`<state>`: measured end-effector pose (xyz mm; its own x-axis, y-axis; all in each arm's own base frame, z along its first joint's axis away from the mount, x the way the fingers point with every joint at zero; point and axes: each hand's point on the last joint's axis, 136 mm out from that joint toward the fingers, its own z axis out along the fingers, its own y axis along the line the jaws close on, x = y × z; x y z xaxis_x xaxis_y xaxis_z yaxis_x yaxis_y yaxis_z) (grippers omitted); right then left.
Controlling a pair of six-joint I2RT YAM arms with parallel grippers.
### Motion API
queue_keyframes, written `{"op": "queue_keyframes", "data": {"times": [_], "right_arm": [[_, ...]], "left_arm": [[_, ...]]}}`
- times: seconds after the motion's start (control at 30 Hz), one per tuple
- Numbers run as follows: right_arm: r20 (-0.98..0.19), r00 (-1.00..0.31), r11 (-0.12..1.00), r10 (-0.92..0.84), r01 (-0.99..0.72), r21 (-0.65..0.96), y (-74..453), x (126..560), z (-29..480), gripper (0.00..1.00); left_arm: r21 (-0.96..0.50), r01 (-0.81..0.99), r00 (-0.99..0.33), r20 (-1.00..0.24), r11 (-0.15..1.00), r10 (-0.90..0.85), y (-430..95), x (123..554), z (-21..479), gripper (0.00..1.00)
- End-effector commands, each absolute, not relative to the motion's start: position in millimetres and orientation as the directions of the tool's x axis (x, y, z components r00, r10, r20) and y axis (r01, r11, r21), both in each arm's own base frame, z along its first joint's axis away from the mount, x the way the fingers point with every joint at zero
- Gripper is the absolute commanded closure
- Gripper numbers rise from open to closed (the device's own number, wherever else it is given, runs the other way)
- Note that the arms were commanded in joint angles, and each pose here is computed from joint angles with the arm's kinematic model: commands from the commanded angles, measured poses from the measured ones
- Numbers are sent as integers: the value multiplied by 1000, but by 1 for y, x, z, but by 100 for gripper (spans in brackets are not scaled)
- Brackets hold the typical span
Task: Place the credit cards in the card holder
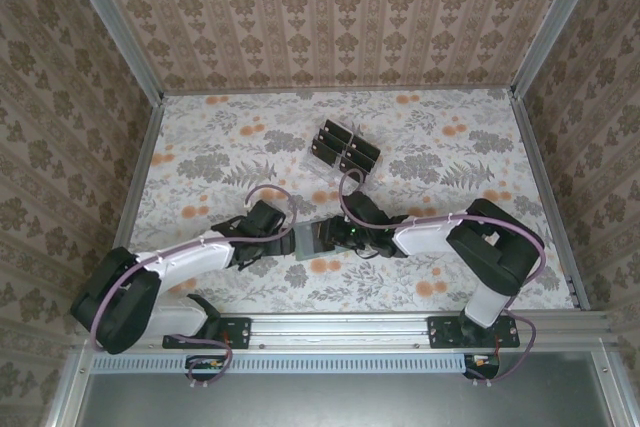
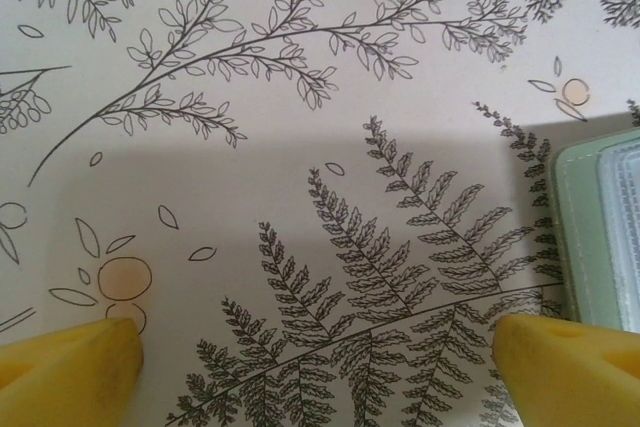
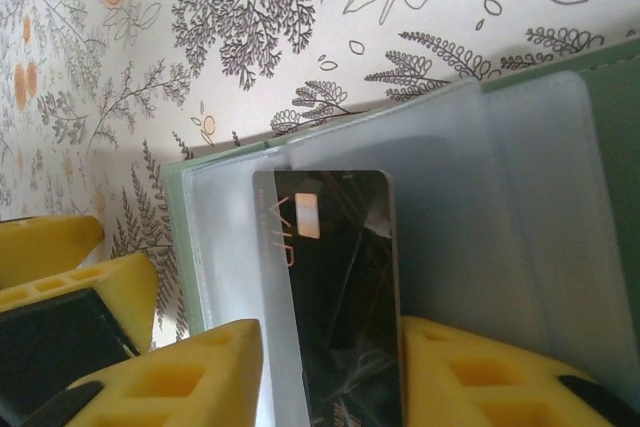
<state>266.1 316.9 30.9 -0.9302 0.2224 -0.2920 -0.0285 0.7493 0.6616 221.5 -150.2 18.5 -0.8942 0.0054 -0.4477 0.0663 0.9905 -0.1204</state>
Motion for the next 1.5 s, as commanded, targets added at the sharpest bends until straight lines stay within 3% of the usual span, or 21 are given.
{"op": "queue_keyframes", "data": {"times": [0.0,0.23,0.4,0.63,0.9,1.2,1.47], "right_arm": [[-257,-947,762,192,-20,647,318,262,21,70],[-232,-956,743,179,-23,669,327,262,19,74],[-260,-951,762,166,-43,646,323,264,28,50],[-321,-938,821,130,-80,566,306,271,43,45],[-322,-942,832,98,-100,546,310,278,40,50],[-301,-950,813,81,-112,571,326,283,36,69],[-280,-956,793,82,-107,600,333,282,34,73]], "left_arm": [[-125,81,-908,-419,989,21,-155,222,12,0],[-127,84,-913,-407,988,25,-159,224,7,0],[-126,89,-914,-405,988,31,-161,226,6,0],[-127,91,-914,-405,988,32,-162,227,7,0],[-126,93,-916,-400,988,35,-163,227,4,0],[-122,98,-918,-395,988,42,-164,227,0,0],[-125,100,-919,-392,987,43,-165,227,-3,0]]}}
